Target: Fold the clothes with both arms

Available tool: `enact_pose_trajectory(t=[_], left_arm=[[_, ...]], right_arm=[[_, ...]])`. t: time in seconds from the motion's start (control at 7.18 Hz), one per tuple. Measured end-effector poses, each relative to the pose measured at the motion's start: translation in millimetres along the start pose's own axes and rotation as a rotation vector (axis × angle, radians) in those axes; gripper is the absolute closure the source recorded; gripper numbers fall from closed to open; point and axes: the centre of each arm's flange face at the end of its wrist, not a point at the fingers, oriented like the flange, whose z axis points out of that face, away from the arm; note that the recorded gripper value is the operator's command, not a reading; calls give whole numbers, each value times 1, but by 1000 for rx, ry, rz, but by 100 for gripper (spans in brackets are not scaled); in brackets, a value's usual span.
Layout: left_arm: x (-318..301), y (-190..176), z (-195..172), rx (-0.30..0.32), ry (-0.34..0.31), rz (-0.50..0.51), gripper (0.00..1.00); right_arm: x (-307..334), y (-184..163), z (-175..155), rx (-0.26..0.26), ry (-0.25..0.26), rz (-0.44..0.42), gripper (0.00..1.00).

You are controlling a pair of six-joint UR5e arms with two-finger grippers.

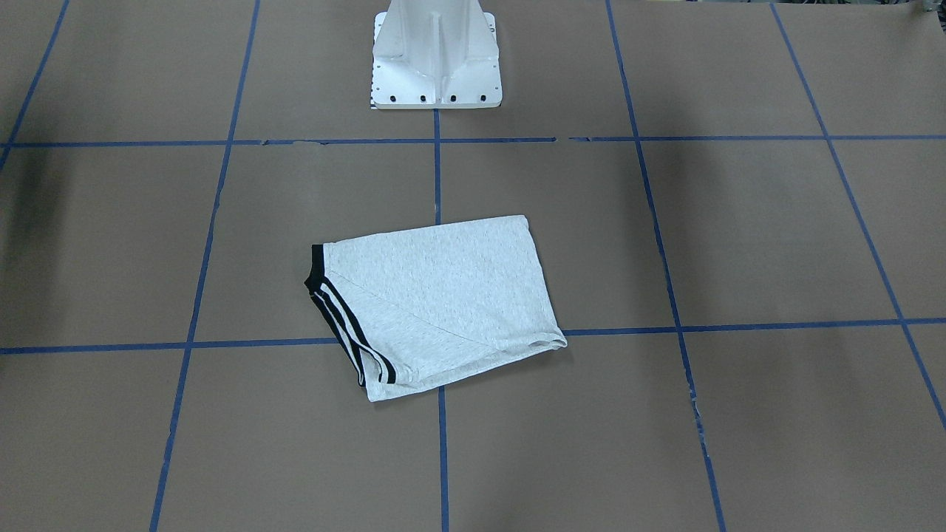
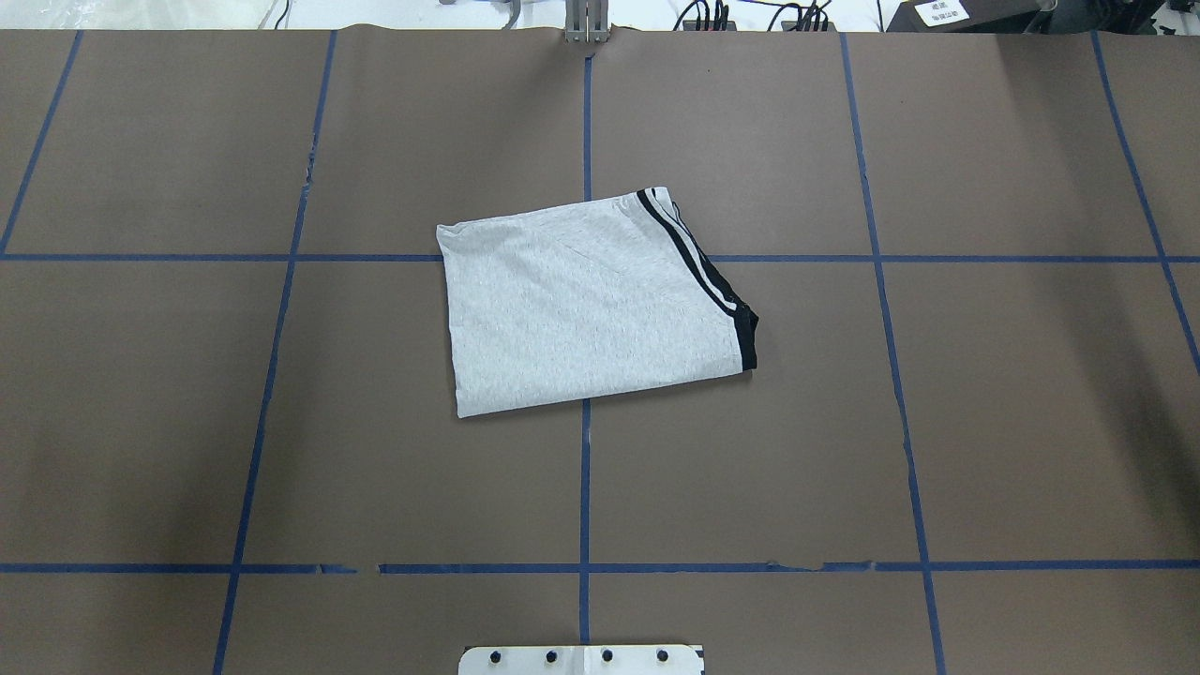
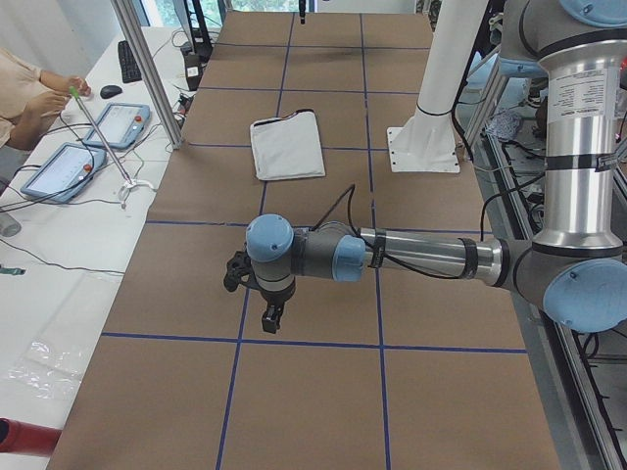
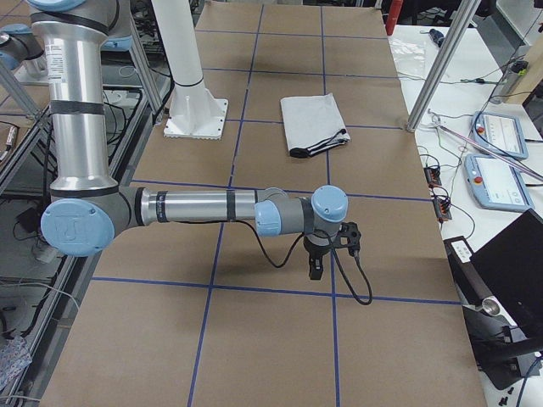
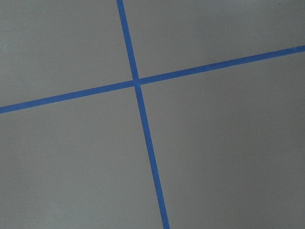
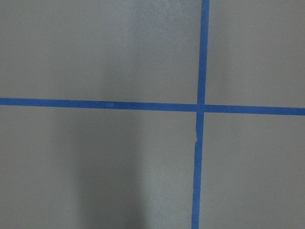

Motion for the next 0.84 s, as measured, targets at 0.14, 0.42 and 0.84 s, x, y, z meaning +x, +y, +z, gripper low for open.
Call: enact_pose_trajectory(t=[0.14, 0.42, 0.84], left_arm=[[3, -8, -4, 13, -3, 16, 0], [1, -17, -3, 20, -5, 25, 0], [1, -23, -3, 24, -2, 35, 0]], right_arm=[[1, 2, 0, -1, -1, 3, 0], [-2, 0, -3, 6, -2, 1, 0], [-3, 2, -10, 21, 4, -2, 0]])
